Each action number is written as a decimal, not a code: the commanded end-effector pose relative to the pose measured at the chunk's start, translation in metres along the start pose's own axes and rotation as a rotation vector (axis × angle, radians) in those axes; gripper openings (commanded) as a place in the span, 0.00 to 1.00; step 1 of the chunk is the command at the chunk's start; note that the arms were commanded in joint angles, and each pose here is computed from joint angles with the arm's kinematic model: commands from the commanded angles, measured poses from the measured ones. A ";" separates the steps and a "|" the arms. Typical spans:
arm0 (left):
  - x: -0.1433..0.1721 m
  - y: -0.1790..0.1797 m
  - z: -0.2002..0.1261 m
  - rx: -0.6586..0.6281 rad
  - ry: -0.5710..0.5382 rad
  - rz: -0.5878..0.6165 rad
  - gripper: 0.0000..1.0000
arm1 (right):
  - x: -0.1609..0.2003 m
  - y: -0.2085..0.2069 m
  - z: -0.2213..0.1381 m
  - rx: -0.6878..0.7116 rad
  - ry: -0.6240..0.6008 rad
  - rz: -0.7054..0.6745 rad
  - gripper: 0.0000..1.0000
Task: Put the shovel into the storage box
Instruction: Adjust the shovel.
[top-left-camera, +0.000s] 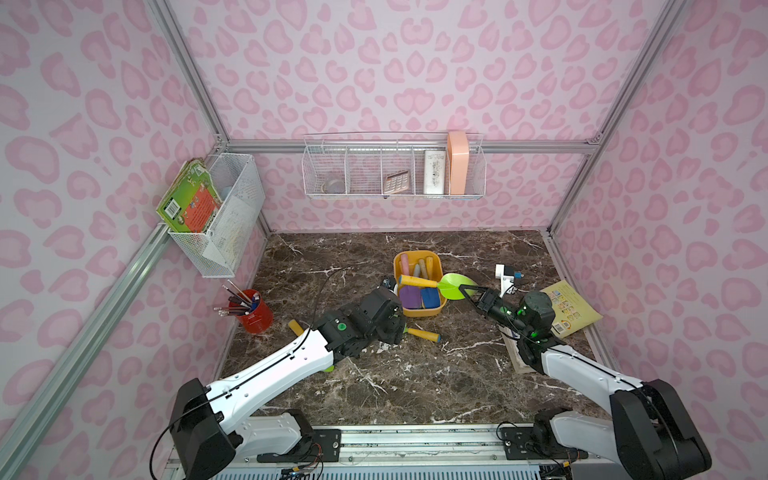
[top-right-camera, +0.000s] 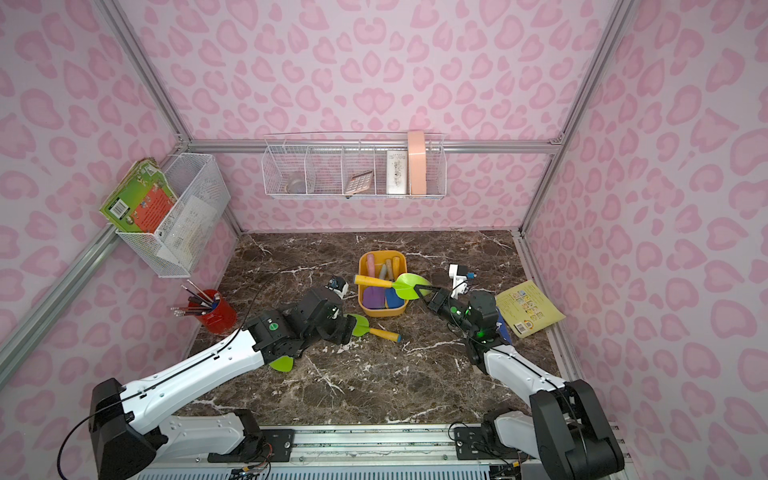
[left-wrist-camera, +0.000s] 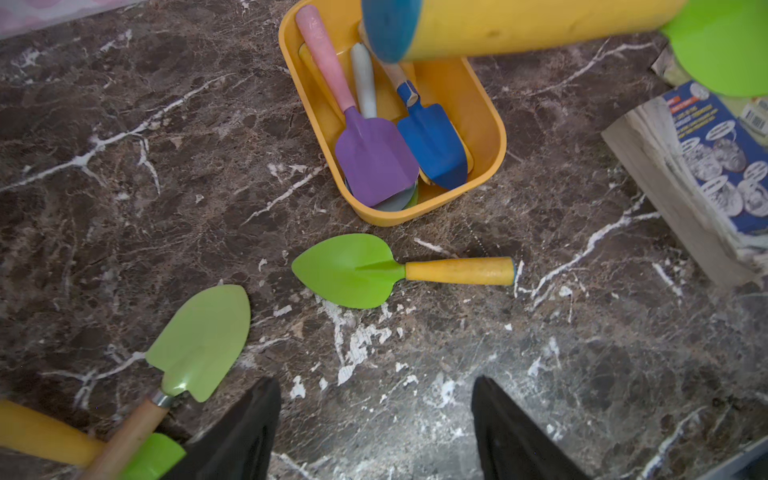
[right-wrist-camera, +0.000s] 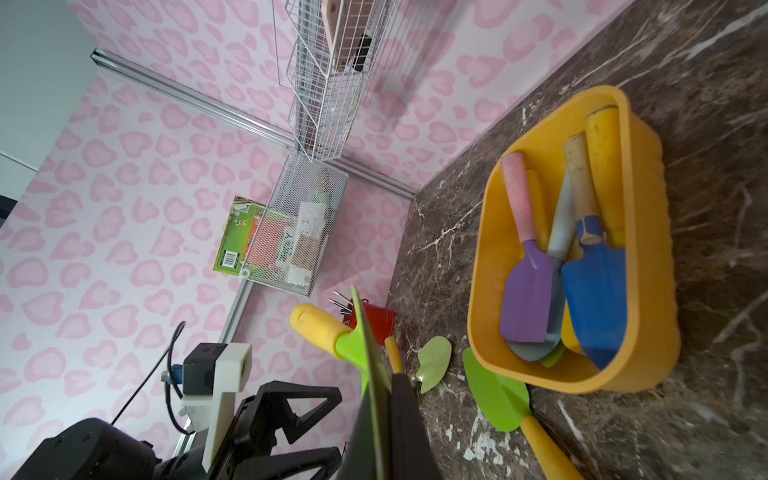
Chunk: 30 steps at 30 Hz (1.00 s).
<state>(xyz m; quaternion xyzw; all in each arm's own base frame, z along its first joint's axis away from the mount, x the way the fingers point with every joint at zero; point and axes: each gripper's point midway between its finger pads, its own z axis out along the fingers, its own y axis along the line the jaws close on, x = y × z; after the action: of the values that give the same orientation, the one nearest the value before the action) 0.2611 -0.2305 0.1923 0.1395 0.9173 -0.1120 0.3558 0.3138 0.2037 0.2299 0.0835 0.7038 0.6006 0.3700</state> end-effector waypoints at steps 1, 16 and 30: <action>-0.032 -0.023 -0.001 0.129 -0.154 -0.129 0.80 | -0.012 0.017 -0.002 -0.065 -0.069 -0.010 0.00; -0.091 -0.058 -0.036 0.545 -0.564 -0.293 0.89 | 0.009 0.046 -0.013 -0.256 -0.043 0.011 0.00; -0.114 -0.058 -0.063 0.612 -0.684 -0.269 0.66 | 0.029 0.064 -0.013 -0.395 0.008 0.052 0.00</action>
<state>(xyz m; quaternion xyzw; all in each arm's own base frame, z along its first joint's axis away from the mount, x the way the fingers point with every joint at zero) 0.2842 -0.2858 0.3062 0.0650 0.7013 -0.4521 0.5473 0.2755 0.2260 0.2552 0.0490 0.6082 0.7090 0.3536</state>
